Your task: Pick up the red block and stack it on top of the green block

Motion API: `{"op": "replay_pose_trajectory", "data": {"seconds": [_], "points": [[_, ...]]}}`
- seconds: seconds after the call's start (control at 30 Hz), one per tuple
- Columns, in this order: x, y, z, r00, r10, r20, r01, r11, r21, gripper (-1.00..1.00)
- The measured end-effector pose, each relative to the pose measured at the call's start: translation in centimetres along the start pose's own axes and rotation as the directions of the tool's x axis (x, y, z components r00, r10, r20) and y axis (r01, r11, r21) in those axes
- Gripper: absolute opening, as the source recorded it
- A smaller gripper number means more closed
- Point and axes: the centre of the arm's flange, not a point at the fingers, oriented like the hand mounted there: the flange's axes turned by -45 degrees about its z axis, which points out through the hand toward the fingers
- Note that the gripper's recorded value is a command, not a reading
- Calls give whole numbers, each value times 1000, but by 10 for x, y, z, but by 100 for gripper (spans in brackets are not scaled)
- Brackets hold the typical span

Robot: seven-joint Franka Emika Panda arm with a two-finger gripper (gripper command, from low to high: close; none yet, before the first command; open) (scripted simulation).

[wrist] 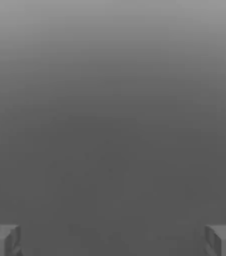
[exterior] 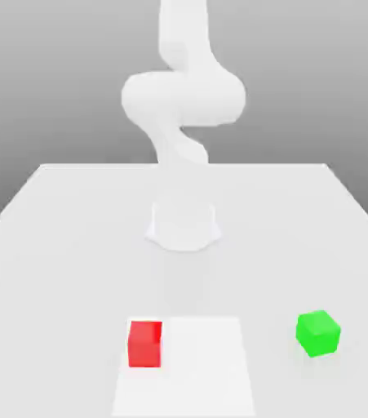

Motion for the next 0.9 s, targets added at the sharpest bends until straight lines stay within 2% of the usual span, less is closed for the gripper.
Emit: {"op": "replay_pose_trajectory", "data": {"seconds": [0.17,0.33,0.63,0.87,0.9], "points": [[-38,14,123,983,-7,184,12,1000,-28,0],[-101,30,222,936,-5,353,19,999,-34,0],[-262,51,338,782,5,623,-2,1000,-4,0],[-325,51,393,755,2,656,-7,1000,4,0],[-330,51,397,754,2,657,-7,1000,4,-100]]}}
